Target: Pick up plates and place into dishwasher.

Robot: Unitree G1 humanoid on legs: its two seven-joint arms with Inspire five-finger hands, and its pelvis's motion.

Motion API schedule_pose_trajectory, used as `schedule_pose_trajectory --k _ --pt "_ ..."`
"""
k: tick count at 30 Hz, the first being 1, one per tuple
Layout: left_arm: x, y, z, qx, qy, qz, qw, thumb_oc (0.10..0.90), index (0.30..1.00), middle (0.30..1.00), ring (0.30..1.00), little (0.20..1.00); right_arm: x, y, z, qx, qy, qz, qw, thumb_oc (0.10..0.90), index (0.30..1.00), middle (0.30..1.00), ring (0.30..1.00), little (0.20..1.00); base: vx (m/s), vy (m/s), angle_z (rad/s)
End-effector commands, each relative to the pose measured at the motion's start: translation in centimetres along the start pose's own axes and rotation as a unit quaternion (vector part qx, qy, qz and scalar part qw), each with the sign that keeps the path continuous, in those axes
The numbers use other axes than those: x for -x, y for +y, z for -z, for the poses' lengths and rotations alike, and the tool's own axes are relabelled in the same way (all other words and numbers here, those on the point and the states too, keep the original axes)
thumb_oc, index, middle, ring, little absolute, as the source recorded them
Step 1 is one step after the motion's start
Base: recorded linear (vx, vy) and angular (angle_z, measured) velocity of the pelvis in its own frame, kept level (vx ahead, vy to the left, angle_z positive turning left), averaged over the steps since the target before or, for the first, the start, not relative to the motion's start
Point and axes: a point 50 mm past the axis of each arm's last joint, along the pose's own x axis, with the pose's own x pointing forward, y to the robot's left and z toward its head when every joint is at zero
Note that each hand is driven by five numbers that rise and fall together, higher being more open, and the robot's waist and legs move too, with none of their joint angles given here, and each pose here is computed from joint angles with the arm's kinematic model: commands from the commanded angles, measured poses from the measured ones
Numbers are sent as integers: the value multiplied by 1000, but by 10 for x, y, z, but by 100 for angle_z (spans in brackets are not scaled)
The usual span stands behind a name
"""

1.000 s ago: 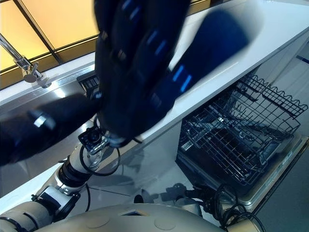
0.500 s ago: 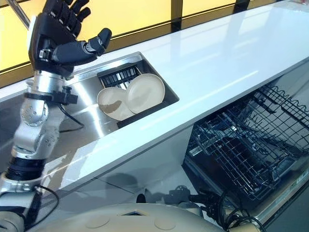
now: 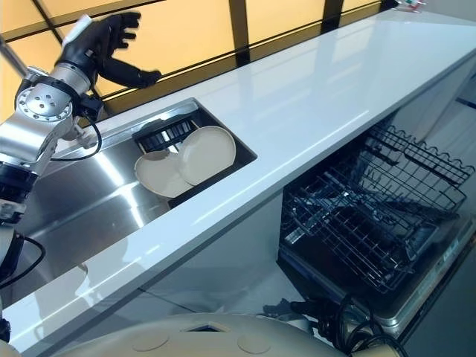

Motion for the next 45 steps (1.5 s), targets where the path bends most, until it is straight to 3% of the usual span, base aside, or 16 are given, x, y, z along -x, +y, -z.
schedule_pose_trajectory --k 1,20,38,45 --pt "-7 59 -56 -33 -54 -60 996 800 900 900 900 900 3 -14 6 32 17 25 999 800 900 900 900 900 67 40 -22" --pt "-15 52 3 -58 128 12 990 800 900 900 900 900 4 -19 5 31 4 38 999 800 900 900 900 900 47 45 -10" --pt "-19 15 20 93 126 72 985 800 900 900 900 900 4 -20 -3 53 -7 38 998 800 900 900 900 900 32 28 -4" --pt "-17 9 29 109 139 102 979 800 900 900 900 900 4 -20 -3 58 -6 38 998 800 900 900 900 900 0 1 -7"
